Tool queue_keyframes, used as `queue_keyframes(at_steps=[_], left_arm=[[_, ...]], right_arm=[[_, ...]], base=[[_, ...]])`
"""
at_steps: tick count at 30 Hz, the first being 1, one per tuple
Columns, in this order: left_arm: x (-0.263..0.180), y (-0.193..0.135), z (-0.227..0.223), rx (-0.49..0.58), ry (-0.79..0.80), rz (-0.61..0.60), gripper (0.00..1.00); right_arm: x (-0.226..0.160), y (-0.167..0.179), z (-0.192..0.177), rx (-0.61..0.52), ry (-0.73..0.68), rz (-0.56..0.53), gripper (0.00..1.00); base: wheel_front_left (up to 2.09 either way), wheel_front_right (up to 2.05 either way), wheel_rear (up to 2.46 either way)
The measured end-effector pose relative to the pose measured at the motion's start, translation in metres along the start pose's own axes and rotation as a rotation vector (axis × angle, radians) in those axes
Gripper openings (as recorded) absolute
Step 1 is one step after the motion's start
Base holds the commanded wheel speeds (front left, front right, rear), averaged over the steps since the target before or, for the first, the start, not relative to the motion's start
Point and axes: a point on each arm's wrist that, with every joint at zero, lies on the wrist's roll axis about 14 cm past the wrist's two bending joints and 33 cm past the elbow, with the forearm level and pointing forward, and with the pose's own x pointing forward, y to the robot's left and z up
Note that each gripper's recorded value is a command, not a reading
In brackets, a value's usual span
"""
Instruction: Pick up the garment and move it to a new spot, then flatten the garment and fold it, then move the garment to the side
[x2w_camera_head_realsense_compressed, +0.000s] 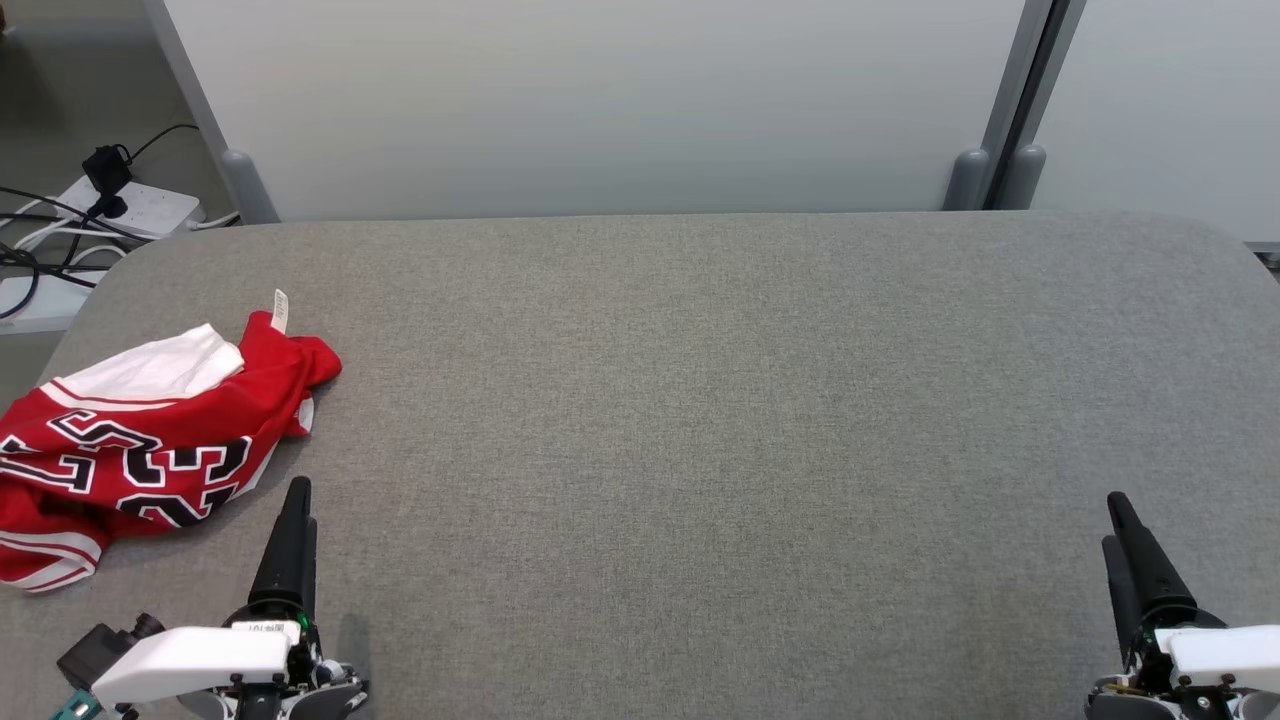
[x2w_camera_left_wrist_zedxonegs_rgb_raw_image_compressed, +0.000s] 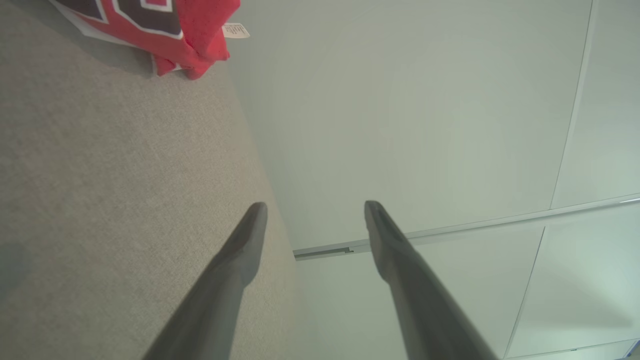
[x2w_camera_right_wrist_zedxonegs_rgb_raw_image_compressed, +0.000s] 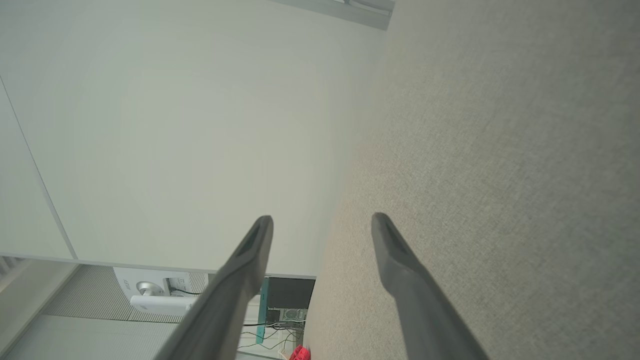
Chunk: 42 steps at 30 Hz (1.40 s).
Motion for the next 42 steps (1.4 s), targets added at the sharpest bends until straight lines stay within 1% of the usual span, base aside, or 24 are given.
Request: queue_keyframes(at_steps=[3, 14, 22, 30, 36, 42], left_arm=[[0.003, -0.009, 0.0, 0.069, 0.004, -0.023, 1.0], [0.012, -0.037, 0.003, 0.354, 0.009, -0.074, 1.0], [0.011, -0.042, 0.004, 0.542, 0.009, -0.072, 1.0], [0.008, -0.04, 0.002, 0.687, 0.012, -0.061, 1.0], [0.006, -0.039, 0.006, 0.764, -0.006, -0.049, 1.0], [0.004, -0.033, 0.009, 0.849, -0.018, -0.03, 1.0]], right_arm=[[0.002, 0.005, 0.003, -0.074, -0.003, 0.012, 1.0], [0.013, 0.04, 0.005, -0.354, -0.011, 0.109, 1.0], [0.013, 0.054, 0.001, -0.543, -0.004, 0.153, 1.0], [0.011, 0.058, -0.003, -0.664, -0.003, 0.174, 1.0], [0.01, 0.057, -0.004, -0.742, -0.007, 0.177, 1.0], [0.005, 0.042, -0.004, -0.831, -0.002, 0.143, 1.0]], base=[[0.0, 0.0, 0.0], [0.0, 0.0, 0.0], [0.0, 0.0, 0.0], [0.0, 0.0, 0.0], [0.0, 0.0, 0.0], [0.0, 0.0, 0.0]])
